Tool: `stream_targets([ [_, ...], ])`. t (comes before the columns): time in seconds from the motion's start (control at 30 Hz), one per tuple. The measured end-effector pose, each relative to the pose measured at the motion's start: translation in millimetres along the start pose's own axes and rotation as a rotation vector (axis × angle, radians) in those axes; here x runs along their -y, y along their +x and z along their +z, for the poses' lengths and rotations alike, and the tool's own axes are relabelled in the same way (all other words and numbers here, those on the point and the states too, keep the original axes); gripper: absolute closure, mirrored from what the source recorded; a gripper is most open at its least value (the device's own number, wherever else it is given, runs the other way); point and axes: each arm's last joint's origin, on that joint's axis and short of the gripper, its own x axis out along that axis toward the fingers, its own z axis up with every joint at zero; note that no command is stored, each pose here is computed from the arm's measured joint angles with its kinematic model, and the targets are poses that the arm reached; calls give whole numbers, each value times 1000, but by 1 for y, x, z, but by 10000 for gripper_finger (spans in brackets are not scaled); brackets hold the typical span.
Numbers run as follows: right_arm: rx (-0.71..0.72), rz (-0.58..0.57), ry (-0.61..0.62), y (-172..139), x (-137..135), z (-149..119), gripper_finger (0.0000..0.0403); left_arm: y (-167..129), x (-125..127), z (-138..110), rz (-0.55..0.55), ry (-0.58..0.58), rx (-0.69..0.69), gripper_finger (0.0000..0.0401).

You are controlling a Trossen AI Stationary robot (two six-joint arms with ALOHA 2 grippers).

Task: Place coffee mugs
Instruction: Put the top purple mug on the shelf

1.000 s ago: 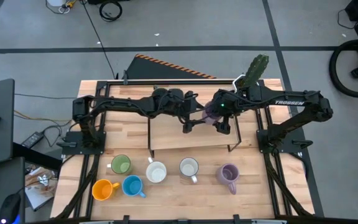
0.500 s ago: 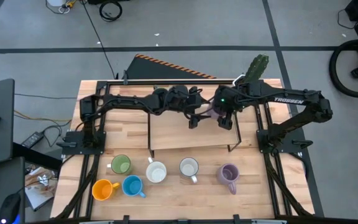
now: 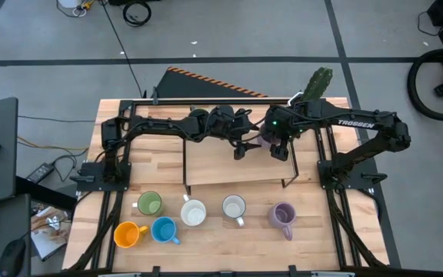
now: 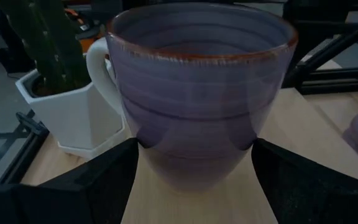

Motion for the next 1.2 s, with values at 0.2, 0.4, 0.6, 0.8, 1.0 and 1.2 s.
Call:
stream_targets([
  [0.2, -13, 17, 19, 6, -1, -2, 25, 0, 1, -3, -4, -5, -28, 86],
  [0.4, -25, 17, 23, 6, -1, -3, 25, 0, 0, -7, 18, -10, -64, 86],
  [0.6, -35, 16, 33, 6, 0, -4, 25, -2, -1, -7, 46, -13, -86, 86],
  [0.8, -52, 19, 61, 4, -1, -7, 25, -11, -10, -4, 75, -24, -109, 85],
  [1.0, -64, 17, 75, 0, -2, -12, 25, -14, -14, -1, 70, -19, -103, 85],
  [1.2, -78, 7, 110, -10, -5, -18, 25, -15, -8, -1, 51, -1, -126, 86],
])
